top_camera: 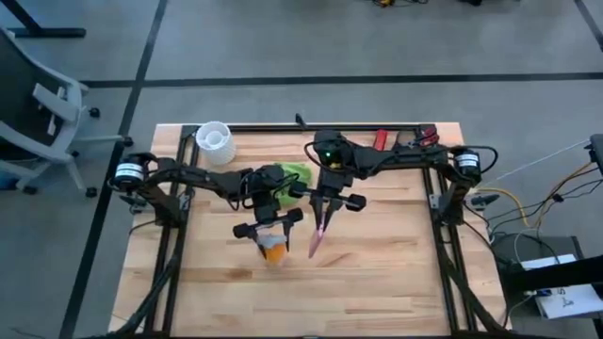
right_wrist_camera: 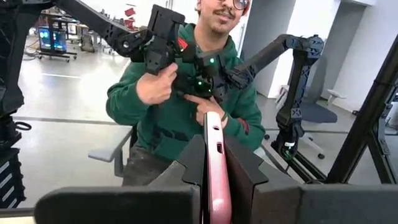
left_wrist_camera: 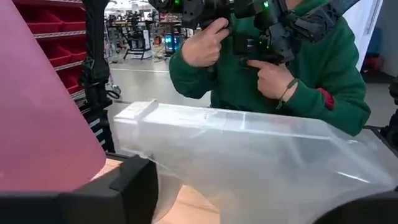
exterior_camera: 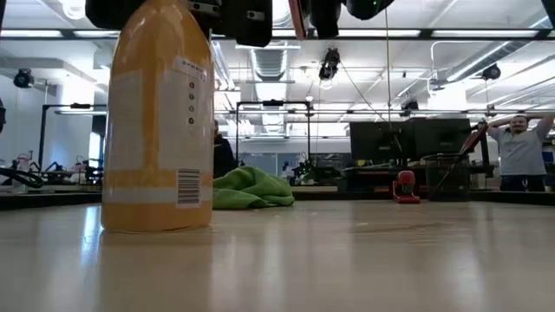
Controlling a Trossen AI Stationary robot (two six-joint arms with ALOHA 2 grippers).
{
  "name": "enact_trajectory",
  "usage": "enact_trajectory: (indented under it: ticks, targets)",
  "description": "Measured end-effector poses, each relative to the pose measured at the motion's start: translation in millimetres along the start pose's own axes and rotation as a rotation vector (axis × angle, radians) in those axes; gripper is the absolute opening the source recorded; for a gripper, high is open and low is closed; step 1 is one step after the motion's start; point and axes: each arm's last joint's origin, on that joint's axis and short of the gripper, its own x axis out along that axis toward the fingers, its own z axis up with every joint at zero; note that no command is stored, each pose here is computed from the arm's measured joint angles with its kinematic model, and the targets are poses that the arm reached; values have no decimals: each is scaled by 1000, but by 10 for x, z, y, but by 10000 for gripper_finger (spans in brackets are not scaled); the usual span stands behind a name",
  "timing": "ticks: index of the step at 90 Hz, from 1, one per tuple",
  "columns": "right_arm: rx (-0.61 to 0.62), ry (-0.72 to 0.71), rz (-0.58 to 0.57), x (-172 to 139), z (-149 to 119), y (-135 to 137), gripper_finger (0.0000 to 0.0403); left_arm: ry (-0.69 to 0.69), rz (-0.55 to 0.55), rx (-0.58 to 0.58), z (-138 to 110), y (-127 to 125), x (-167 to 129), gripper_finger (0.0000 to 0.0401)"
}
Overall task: Apply microfiber cloth
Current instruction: Spray the front and back of the cellphone using the cleaning bottle
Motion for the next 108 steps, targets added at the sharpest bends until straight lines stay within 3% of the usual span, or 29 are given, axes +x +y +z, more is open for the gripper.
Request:
enact_trajectory:
  ticks: [14, 23, 49, 67, 78, 88, 108]
  targets:
    - [3, 0, 0, 0, 0, 0, 14, 2, 2, -8, -4, -2, 1, 169]
    - [8, 0, 0, 0, 0, 0, 14, 4, 8, -9, -6, 1, -4, 159]
    - [24, 0, 2, 9, 126, 12, 14, 57, 108, -161, -25, -20, -183, 230]
    - [57, 7, -9, 25, 270, 213, 14, 120, 163, -211, -3, -128, -291, 258]
    - [44, 182, -140, 99, 306, 494, 14, 165, 195, -242, 13, -194, -312, 262]
    - [-9, 223, -91, 243, 397, 676, 14, 172, 200, -276, 29, -221, -318, 264]
    - [56, 307, -192, 313, 523, 694, 14, 166, 204, -367, 63, -260, -326, 303]
